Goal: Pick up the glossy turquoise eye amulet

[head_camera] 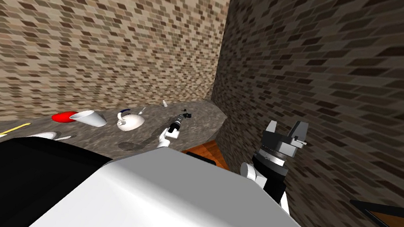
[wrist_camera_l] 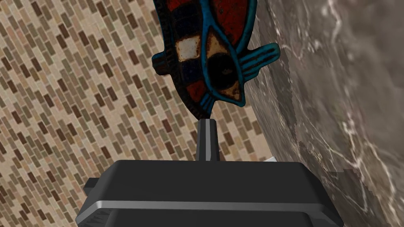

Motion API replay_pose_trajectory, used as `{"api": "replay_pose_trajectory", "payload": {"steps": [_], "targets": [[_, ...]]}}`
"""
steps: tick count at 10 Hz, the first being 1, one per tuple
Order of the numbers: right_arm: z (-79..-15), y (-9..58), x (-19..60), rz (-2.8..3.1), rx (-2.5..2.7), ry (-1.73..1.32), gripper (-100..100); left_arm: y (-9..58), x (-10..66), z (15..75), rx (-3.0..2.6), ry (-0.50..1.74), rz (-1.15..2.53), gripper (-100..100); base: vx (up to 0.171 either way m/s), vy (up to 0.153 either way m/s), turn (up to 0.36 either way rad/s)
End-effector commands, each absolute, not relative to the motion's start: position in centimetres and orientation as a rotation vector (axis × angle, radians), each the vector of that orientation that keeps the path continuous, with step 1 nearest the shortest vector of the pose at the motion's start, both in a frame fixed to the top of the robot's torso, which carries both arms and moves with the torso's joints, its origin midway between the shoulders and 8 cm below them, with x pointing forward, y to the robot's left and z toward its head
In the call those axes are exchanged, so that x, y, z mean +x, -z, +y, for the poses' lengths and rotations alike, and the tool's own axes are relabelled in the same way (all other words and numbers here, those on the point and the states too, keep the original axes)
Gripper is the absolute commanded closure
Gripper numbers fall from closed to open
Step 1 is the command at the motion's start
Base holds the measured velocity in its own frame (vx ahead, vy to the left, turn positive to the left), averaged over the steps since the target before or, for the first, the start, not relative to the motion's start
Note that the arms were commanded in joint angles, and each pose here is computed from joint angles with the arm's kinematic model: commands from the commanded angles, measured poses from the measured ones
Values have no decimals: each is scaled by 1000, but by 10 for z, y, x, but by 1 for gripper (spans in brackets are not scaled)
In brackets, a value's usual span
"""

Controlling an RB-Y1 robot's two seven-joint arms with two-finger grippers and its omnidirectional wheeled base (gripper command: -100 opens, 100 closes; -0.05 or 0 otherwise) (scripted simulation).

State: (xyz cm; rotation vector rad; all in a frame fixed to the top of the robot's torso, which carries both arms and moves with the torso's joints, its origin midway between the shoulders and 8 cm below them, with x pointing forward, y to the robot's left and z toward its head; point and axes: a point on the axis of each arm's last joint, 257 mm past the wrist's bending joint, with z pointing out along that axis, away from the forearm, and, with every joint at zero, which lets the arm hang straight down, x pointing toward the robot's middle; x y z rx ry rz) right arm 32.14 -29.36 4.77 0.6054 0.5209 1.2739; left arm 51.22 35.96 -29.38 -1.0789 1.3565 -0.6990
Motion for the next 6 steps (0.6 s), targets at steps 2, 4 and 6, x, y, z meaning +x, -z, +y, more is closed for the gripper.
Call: {"api": "replay_pose_trajectory", "payload": {"steps": [2,4,6], "targets": [[-294,-48,321,521,605,-1274,0,294,512,360,-1079,699,1356,100,0,0,0],[-294,-48,321,521,605,-1274,0,289,520,366,-1095,699,1360,-100,-17,-5,52],[-294,-48,321,521,605,-1274,0,287,526,372,-1121,695,1368,-100,-73,-25,94]]}}
